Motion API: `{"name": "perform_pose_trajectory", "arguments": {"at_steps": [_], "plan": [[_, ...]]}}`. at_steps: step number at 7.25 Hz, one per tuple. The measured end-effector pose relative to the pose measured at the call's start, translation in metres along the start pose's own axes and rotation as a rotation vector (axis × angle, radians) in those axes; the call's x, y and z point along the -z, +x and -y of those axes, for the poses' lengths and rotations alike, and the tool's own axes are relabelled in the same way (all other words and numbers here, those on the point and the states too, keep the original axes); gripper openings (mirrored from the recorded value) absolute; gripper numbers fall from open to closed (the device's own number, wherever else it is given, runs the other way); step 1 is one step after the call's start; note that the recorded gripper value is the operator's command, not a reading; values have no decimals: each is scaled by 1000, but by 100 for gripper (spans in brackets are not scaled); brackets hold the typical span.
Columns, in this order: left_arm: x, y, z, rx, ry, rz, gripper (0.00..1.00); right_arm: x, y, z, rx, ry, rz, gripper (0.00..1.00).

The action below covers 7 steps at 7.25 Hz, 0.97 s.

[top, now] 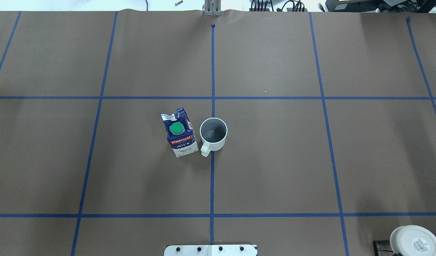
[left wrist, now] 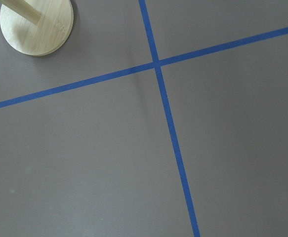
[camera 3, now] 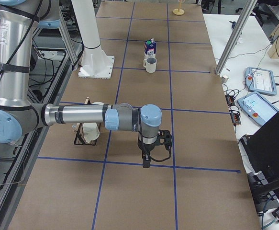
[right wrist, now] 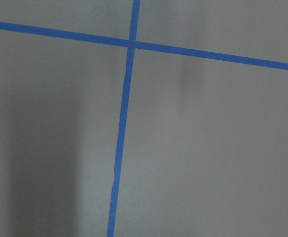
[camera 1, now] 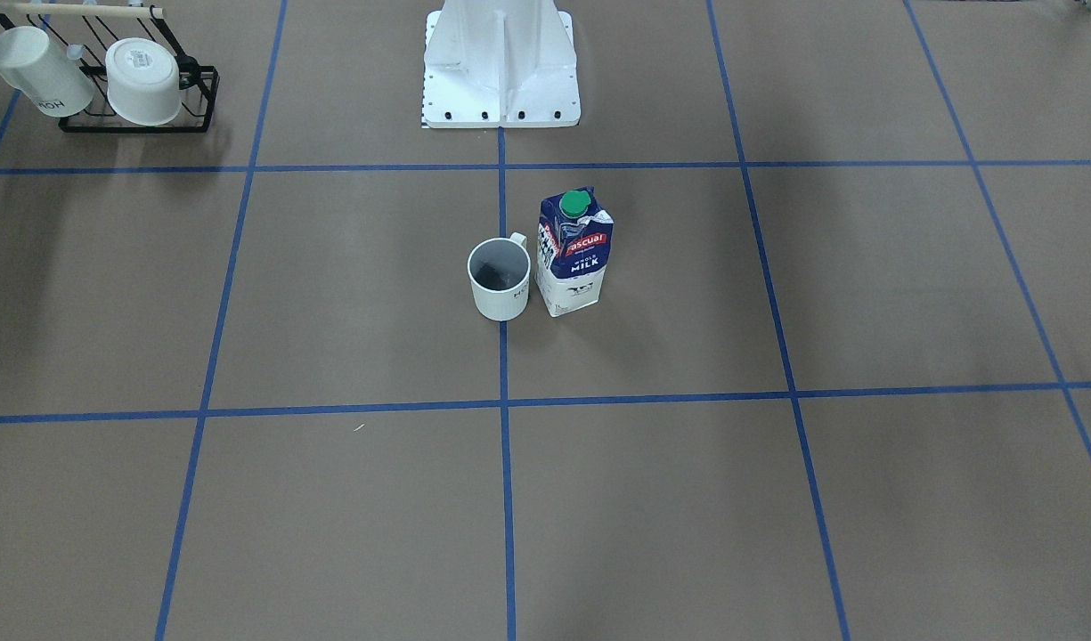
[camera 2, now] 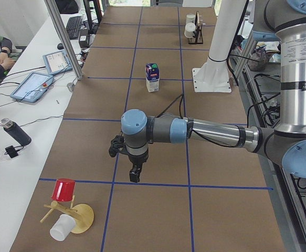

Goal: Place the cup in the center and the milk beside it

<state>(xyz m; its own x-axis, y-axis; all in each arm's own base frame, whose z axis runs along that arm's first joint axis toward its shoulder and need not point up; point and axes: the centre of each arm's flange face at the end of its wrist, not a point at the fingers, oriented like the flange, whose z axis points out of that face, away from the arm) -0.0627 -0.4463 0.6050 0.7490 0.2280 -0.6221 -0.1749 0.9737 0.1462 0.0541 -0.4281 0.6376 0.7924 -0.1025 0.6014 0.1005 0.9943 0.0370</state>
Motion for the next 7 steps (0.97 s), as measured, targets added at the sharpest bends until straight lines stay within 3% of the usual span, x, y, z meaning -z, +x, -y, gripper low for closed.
{"name": "perform_pose_trajectory", "arguments": {"at_steps": [7], "plan": [[-6, -5, -2, 10, -14, 4, 99, 0, -5, 2, 6, 2, 20, 100]]}}
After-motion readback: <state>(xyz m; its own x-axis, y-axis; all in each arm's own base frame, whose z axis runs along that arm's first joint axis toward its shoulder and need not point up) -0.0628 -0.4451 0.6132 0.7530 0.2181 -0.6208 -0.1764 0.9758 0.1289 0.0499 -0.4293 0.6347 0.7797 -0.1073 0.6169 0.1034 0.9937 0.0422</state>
